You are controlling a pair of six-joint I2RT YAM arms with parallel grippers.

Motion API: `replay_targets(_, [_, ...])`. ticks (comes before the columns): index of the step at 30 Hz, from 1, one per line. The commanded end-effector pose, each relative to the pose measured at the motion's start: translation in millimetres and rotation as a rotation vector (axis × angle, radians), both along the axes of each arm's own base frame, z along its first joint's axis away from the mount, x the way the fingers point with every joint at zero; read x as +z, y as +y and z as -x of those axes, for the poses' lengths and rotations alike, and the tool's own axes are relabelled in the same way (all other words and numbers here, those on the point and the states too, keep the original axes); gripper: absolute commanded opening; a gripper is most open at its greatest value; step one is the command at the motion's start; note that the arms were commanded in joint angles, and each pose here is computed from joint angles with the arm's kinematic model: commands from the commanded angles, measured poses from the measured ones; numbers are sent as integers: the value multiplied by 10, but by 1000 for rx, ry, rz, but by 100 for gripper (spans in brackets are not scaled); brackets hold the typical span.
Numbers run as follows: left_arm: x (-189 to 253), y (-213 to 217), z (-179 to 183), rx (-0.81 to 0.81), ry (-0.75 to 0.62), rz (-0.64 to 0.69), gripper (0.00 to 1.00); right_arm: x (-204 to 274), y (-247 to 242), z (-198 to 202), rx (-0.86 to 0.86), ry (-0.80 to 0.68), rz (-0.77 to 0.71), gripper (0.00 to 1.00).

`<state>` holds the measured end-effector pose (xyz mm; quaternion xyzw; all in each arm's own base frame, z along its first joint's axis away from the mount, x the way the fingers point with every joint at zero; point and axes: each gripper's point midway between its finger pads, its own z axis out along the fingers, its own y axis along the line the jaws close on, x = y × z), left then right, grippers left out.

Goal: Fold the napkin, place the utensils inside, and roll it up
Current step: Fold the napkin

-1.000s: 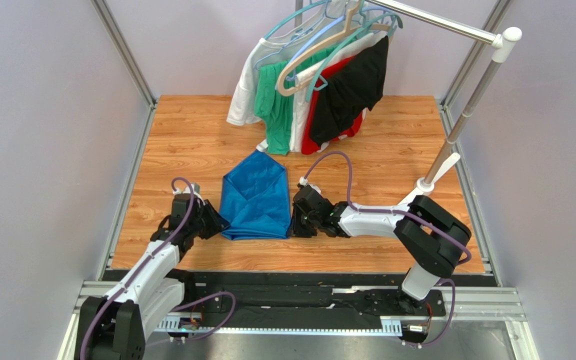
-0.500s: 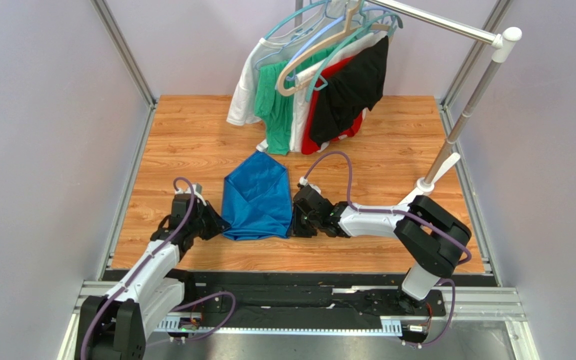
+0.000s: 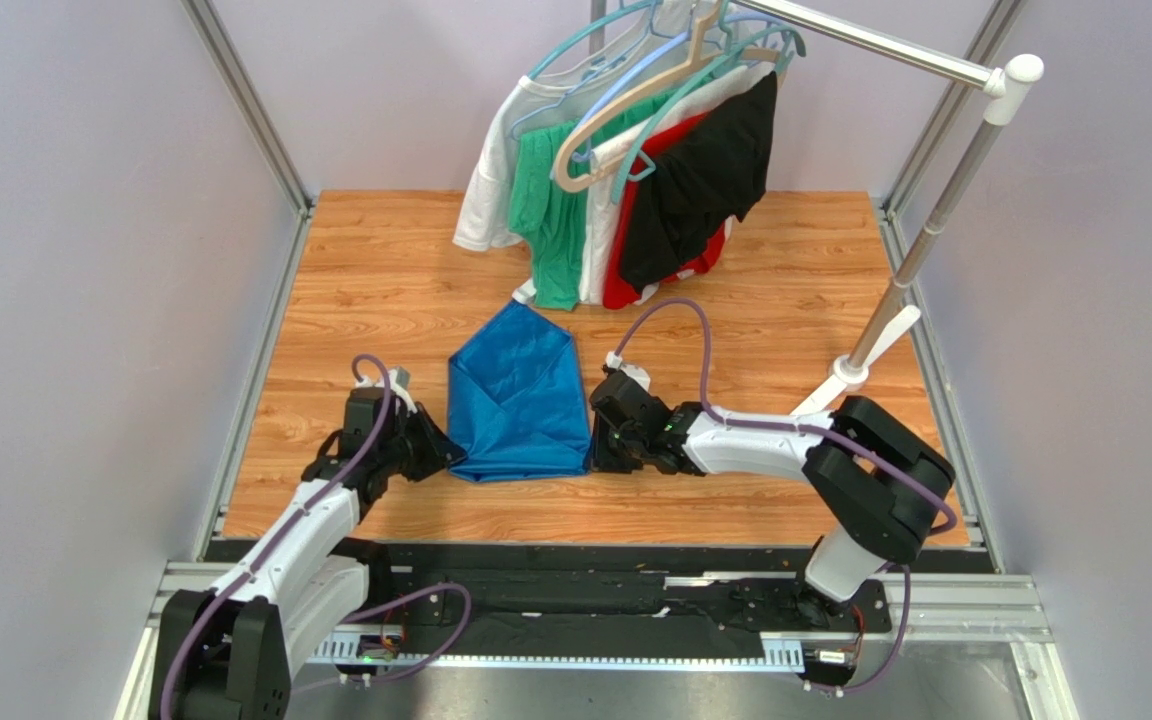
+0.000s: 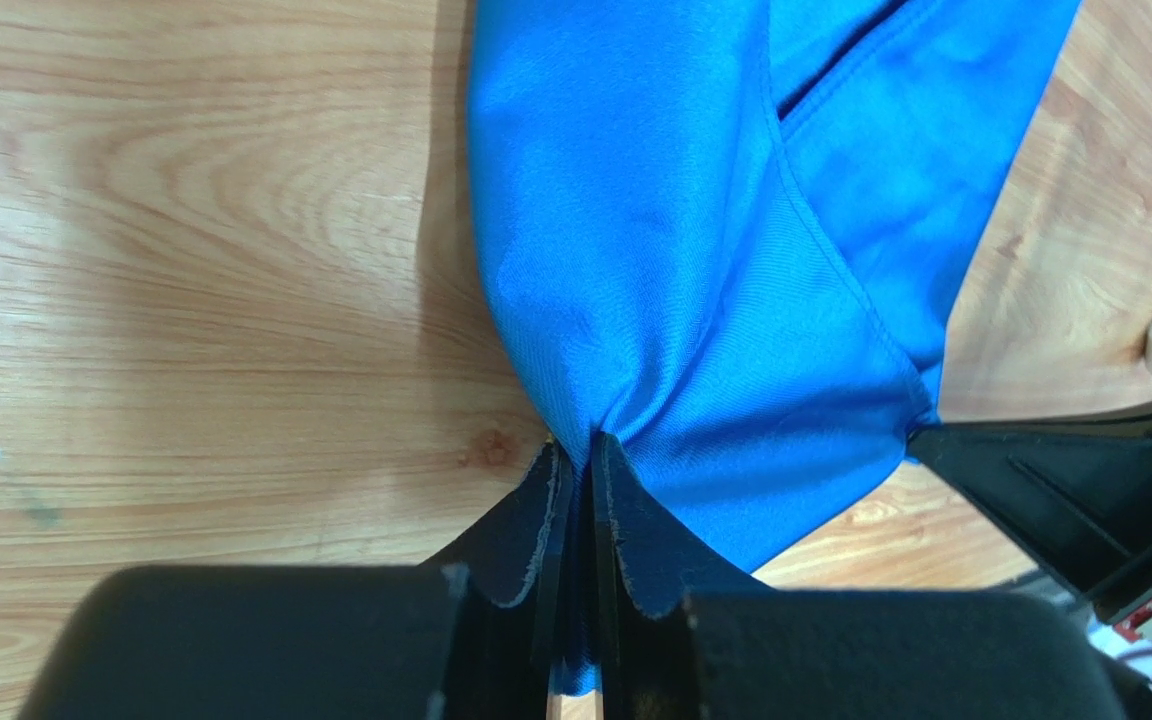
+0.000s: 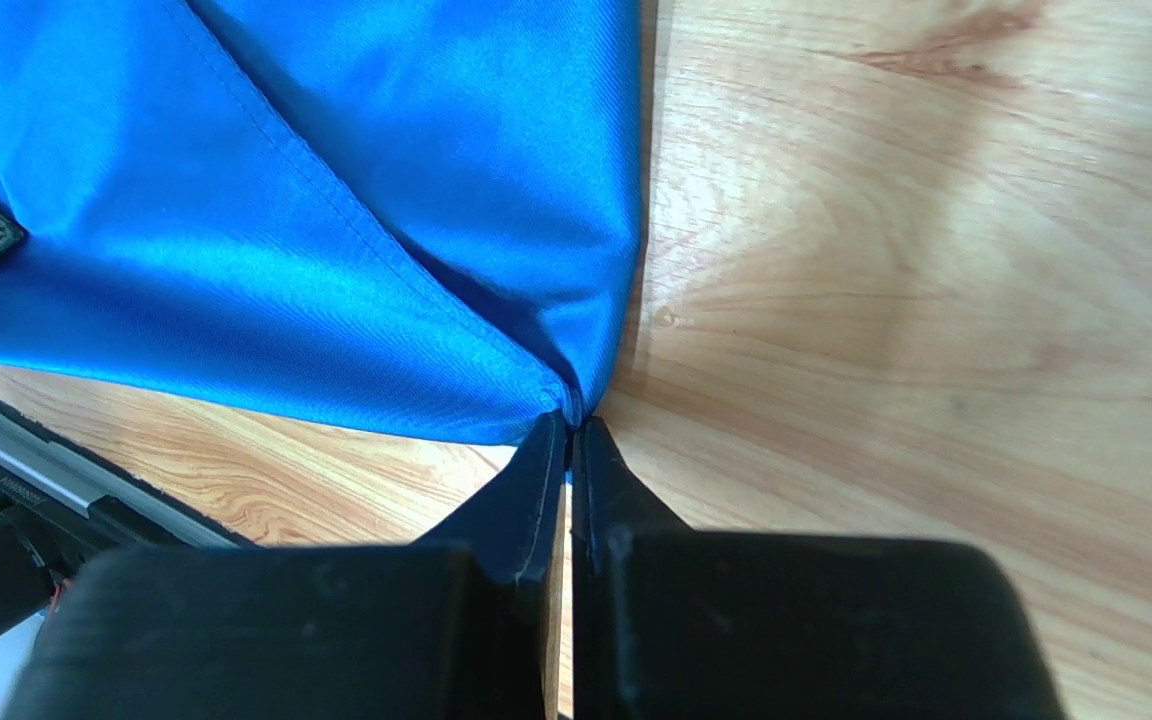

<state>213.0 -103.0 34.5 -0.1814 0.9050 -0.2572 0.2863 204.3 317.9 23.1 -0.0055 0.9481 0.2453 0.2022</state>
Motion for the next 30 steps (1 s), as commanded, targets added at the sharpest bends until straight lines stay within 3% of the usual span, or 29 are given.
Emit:
replay_targets(1, [81, -28, 0, -43, -25, -10, 0, 68, -209, -53, -23, -65, 76, 0])
replay_targets(30, [-30, -638, 168, -239, -16, -49, 0, 38, -727, 409, -111, -11, 51, 0])
